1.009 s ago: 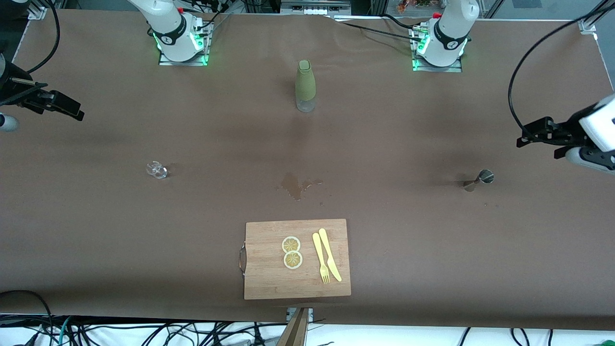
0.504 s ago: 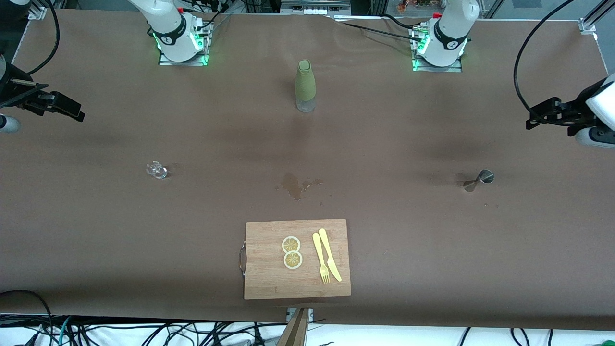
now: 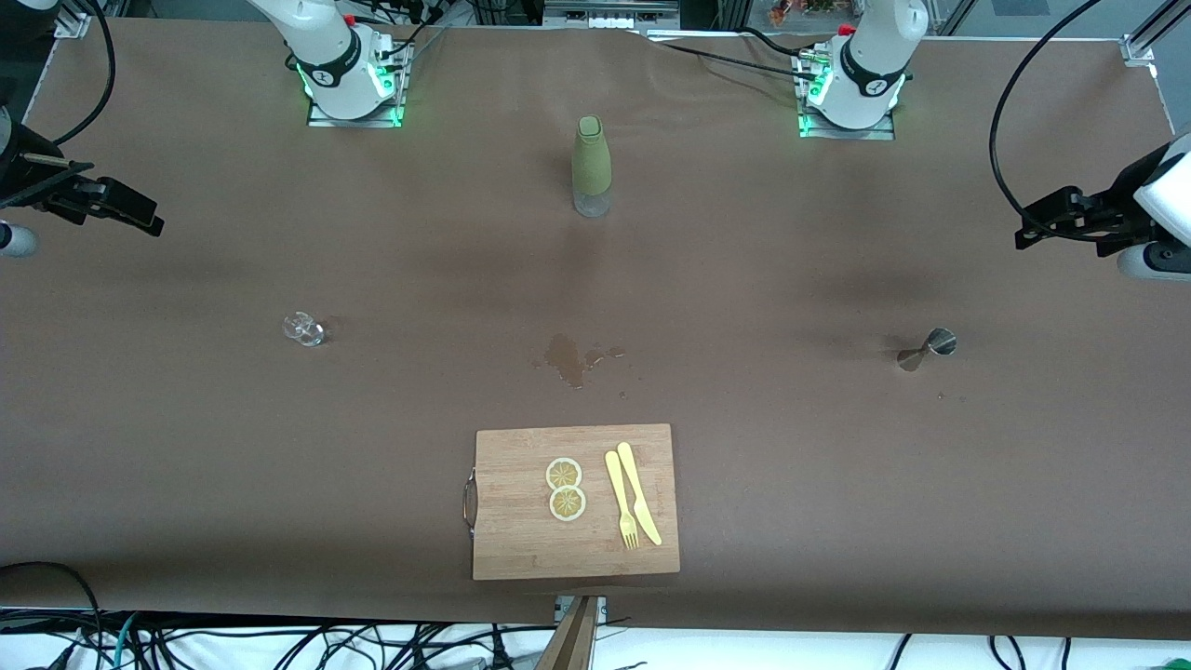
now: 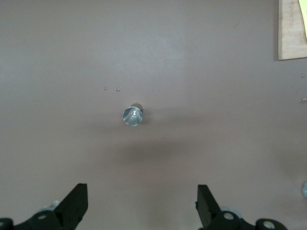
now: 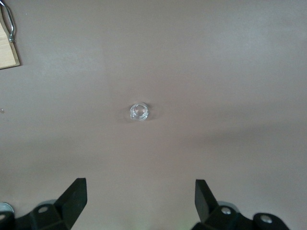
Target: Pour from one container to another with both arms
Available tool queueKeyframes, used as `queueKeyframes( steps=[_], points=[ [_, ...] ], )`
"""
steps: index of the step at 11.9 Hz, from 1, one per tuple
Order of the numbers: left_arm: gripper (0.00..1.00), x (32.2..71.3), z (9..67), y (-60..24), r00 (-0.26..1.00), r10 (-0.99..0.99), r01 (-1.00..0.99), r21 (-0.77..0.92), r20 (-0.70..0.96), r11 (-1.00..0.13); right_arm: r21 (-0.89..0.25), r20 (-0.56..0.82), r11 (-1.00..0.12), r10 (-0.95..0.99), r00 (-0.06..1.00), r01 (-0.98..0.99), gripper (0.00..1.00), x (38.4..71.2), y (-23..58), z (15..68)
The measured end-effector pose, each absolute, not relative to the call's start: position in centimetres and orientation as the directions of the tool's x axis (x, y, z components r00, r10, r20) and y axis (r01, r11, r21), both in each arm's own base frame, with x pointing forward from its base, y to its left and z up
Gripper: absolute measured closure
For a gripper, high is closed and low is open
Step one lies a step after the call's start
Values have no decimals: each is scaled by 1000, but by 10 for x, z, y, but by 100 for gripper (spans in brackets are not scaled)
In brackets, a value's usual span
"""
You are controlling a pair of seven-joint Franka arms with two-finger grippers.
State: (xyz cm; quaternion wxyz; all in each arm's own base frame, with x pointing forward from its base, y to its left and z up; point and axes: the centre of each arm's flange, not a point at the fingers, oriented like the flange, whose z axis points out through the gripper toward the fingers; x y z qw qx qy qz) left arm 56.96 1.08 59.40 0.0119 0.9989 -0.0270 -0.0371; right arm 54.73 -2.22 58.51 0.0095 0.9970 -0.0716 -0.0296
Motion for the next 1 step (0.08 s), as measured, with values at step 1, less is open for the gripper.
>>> queueKeyframes(
  steps=[1],
  points=[
    [0,566,590,11,997,-54,-53,25,-57,-998,23,-58,-990,-143,988,-142,0,547,-22,585]
  ],
)
